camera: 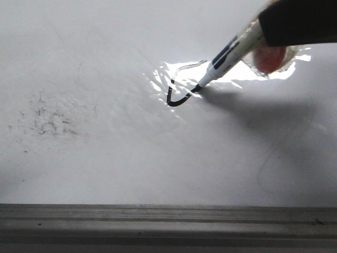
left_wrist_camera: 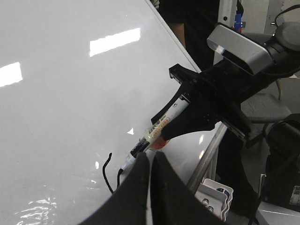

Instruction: Write number 8 on whiteboard

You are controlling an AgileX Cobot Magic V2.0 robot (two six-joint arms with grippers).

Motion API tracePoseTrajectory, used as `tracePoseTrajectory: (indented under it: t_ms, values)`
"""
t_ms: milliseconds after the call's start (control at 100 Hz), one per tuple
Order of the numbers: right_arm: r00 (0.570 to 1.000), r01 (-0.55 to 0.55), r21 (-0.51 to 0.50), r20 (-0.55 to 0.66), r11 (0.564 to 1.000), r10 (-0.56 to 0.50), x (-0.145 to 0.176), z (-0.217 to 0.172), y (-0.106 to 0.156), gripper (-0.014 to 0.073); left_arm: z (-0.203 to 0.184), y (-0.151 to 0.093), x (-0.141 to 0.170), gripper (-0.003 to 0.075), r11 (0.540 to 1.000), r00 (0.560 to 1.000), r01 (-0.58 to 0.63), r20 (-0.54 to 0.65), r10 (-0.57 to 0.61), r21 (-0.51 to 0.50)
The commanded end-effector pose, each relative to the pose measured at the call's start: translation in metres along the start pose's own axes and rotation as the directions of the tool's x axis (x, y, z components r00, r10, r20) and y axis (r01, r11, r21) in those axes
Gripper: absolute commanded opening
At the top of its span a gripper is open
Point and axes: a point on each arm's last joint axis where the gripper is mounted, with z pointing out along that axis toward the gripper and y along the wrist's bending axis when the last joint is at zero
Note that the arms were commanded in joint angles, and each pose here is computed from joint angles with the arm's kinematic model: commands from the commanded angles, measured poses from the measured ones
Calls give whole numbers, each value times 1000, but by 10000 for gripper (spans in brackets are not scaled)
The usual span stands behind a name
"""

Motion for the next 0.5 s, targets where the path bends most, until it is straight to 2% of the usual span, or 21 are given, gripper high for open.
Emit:
tracePoseTrajectory:
  t_ms: [0,100,270,490]
  values:
    - [999,45,87,2,995,-46,-4,-6,-12,-43,-1,3,-11,-20,999,999,19,47,-18,-29]
    - [998,55,69,-21,996,-54,-1,-9,-13,-43,-1,3,-11,-20,999,999,19,47,-18,-29]
    - [998,49,-35,-48,998,-50,3,-9,-4,-43,-1,3,-11,-20,999,999,19,47,-18,-29]
    - [998,16,-59,-55,998,-19,4,-7,-3,-43,-1,3,-11,-20,999,999,19,47,-18,-29]
